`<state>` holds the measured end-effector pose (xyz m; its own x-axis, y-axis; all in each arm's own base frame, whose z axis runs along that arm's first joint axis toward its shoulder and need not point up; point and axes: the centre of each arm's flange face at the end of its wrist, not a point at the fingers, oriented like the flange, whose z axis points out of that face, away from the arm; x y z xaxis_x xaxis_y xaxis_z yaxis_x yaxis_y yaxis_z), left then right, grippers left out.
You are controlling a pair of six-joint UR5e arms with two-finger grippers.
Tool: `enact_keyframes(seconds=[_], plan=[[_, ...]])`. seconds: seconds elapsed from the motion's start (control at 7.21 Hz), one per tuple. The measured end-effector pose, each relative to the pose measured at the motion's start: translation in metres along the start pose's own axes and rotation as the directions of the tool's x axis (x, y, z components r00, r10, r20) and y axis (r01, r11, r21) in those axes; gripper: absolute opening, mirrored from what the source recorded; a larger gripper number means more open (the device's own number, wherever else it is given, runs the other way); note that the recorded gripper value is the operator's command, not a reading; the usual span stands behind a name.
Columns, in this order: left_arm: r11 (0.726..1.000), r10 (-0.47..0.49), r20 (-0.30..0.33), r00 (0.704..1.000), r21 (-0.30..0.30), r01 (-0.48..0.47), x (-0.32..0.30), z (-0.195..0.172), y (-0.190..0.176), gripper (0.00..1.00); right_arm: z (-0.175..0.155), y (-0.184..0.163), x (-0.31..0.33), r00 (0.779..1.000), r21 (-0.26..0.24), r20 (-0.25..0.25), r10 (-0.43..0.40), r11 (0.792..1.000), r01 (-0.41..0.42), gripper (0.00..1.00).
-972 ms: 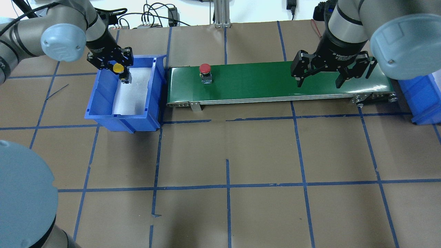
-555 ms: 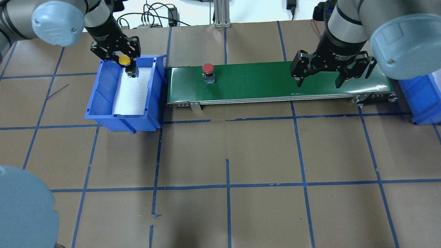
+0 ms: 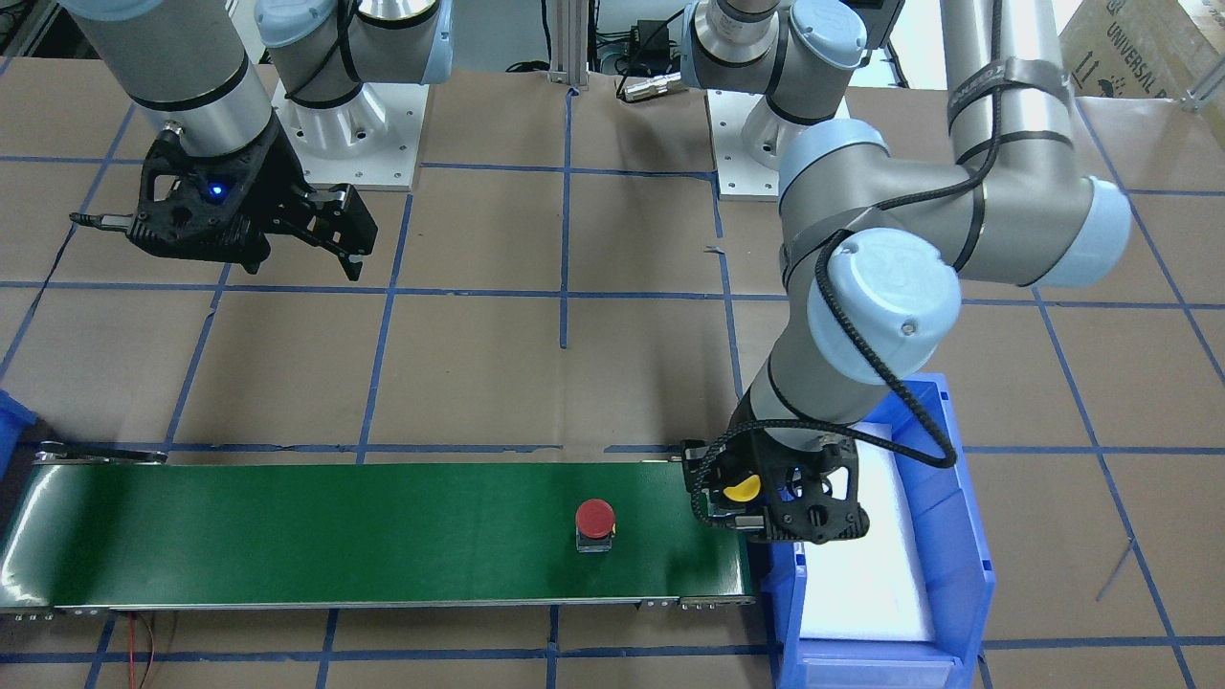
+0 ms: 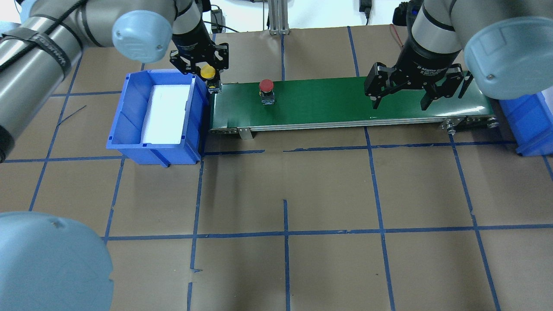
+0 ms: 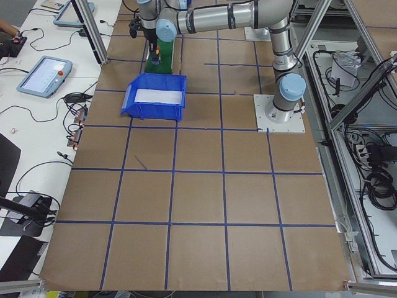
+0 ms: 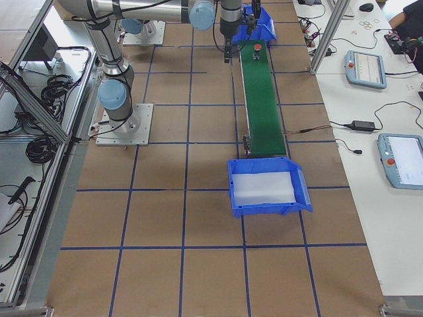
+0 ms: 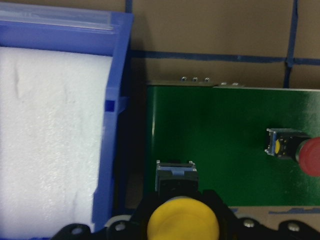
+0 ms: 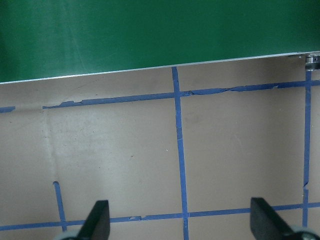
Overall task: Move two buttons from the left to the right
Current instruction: 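Lift the yellow button and carry it onto the conveyor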
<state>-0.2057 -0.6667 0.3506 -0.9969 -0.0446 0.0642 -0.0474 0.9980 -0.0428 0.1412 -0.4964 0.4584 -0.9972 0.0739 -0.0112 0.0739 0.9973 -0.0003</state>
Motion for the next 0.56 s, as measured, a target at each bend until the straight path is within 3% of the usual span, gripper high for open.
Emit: enact_keyframes(seconds=[0.56], plan=[[1.0, 0.013, 0.013, 1.0, -0.017, -0.013, 0.008, 0.048, -0.005, 0.27, 0.0, 0.0, 0.0, 1.0, -0.001, 0.0, 0.001, 1.0, -0.001, 1.0]])
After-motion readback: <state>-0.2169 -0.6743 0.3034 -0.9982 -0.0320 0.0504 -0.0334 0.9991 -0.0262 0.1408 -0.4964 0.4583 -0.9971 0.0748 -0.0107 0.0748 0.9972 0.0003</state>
